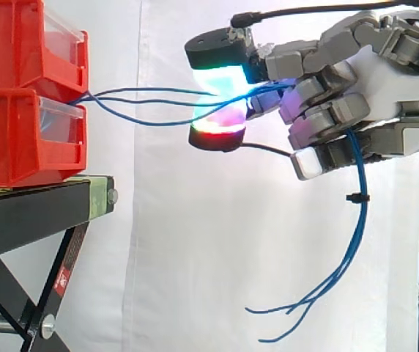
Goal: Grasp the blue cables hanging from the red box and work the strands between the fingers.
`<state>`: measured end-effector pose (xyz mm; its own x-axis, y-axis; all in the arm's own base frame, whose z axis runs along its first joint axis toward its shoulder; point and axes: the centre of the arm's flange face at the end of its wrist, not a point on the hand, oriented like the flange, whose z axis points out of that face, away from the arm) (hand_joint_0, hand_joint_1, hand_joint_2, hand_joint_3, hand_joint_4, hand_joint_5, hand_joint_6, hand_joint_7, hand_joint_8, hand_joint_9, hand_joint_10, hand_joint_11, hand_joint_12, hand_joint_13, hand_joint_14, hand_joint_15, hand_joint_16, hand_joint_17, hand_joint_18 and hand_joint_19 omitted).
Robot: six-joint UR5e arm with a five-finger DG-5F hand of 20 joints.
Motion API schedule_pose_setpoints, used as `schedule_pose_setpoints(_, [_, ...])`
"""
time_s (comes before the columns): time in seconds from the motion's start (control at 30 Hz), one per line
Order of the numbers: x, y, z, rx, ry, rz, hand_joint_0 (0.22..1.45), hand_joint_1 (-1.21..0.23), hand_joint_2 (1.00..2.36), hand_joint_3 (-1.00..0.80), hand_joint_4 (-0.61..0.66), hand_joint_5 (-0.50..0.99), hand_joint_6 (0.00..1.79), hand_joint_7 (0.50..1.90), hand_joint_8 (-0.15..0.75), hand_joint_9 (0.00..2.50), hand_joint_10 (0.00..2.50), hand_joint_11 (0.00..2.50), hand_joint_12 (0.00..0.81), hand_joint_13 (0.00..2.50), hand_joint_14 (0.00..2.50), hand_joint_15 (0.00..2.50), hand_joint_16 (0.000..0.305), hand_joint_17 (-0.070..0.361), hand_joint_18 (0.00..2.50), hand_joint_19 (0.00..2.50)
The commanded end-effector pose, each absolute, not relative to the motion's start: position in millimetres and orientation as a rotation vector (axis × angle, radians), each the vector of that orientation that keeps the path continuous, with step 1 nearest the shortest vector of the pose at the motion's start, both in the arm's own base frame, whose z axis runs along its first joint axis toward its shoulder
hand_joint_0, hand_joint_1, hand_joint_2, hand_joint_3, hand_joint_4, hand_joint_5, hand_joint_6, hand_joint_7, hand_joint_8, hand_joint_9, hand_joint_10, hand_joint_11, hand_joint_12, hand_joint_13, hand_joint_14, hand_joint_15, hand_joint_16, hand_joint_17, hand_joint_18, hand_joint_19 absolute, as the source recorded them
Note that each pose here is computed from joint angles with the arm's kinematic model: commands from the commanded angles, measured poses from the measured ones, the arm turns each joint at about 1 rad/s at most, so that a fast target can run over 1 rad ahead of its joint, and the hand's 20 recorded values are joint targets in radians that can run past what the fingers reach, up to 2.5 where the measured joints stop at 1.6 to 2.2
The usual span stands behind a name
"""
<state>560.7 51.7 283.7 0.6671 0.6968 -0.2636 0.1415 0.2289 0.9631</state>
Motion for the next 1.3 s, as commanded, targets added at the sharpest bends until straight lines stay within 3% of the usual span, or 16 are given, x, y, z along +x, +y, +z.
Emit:
schedule_pose_setpoints(0.0, [559.4, 51.4, 282.7, 1.307, 0.809, 0.431, 0.88, -0.63, 1.03, -0.23, 0.33, 0.4, 0.15, 1.61, 0.478, 1.74, 2.5, 2.5, 0.586, 1.94, 2.5, 1.6, 0.255, 0.191, 2.5, 0.58])
schedule_pose_setpoints(0.43, [549.8, 46.0, 278.1, 1.286, 0.897, 0.343, 0.88, -0.63, 1.03, -0.23, 0.33, 0.4, 0.15, 1.61, 0.478, 1.74, 2.5, 2.5, 0.586, 1.94, 2.5, 1.6, 0.255, 0.191, 2.5, 0.58])
schedule_pose_setpoints(1.27, [549.4, 45.8, 277.9, 1.284, 0.903, 0.339, 0.88, -0.63, 1.02, -0.24, 0.33, 0.39, 0.16, 1.6, 0.478, 1.74, 2.5, 2.5, 0.586, 1.94, 2.5, 1.6, 0.255, 0.191, 2.5, 0.58])
